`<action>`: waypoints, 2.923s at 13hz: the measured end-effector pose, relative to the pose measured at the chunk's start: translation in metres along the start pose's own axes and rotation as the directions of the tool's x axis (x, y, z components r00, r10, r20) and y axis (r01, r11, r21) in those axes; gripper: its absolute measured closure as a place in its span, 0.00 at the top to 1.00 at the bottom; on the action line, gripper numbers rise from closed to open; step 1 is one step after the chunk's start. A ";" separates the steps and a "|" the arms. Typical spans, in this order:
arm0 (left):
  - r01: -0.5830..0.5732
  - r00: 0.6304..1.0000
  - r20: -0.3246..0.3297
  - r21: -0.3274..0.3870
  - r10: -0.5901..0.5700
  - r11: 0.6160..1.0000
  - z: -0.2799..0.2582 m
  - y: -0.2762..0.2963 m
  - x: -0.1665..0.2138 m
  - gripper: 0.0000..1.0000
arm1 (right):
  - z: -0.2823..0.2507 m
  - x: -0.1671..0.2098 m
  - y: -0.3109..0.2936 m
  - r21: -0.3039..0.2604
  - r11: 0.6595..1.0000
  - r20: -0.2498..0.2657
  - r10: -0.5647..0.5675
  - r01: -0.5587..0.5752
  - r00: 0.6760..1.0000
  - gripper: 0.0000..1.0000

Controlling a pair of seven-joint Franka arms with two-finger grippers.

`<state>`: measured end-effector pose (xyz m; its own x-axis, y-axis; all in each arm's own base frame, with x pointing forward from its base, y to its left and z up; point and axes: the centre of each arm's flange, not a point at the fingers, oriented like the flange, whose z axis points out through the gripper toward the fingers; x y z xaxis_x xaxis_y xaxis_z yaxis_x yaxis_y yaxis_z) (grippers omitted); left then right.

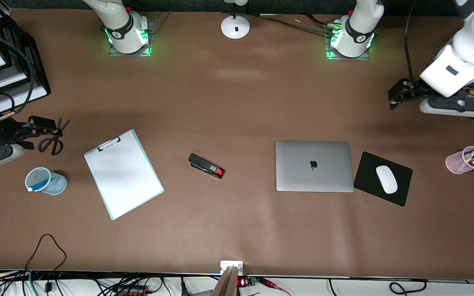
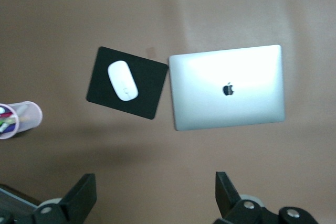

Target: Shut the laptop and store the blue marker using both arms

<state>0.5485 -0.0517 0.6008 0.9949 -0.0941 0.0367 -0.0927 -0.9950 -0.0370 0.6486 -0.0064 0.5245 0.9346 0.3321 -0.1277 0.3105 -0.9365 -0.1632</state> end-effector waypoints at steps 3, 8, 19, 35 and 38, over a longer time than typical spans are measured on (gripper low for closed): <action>0.021 1.000 -0.005 -0.049 -0.022 0.999 0.000 -0.054 -0.007 1.00 | -0.002 -0.006 -0.027 -0.045 0.993 0.068 0.112 -0.109 0.991 1.00; 0.083 0.996 -0.002 -0.116 -0.084 0.990 0.001 -0.053 -0.007 1.00 | -0.025 -0.032 -0.050 -0.082 0.971 0.058 0.231 -0.226 0.971 1.00; 0.076 0.997 0.009 -0.086 -0.076 0.993 -0.004 -0.040 -0.008 1.00 | -0.047 -0.073 -0.055 -0.089 0.951 -0.067 0.291 -0.296 0.954 1.00; 0.095 0.995 0.043 -0.086 -0.091 0.992 -0.001 -0.050 -0.010 1.00 | -0.049 -0.086 -0.057 -0.106 0.946 -0.172 0.286 -0.307 0.943 1.00; 0.110 0.993 0.046 -0.086 -0.106 0.990 -0.002 -0.060 -0.010 1.00 | -0.051 -0.099 -0.060 -0.099 0.940 -0.188 0.306 -0.328 0.933 1.00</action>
<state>0.5435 0.0087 0.6050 0.9999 0.0139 -0.0055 0.0142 -0.9985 0.0534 0.5460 0.0108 0.5968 0.9999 0.0026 0.0150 0.0028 -0.9999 -0.0142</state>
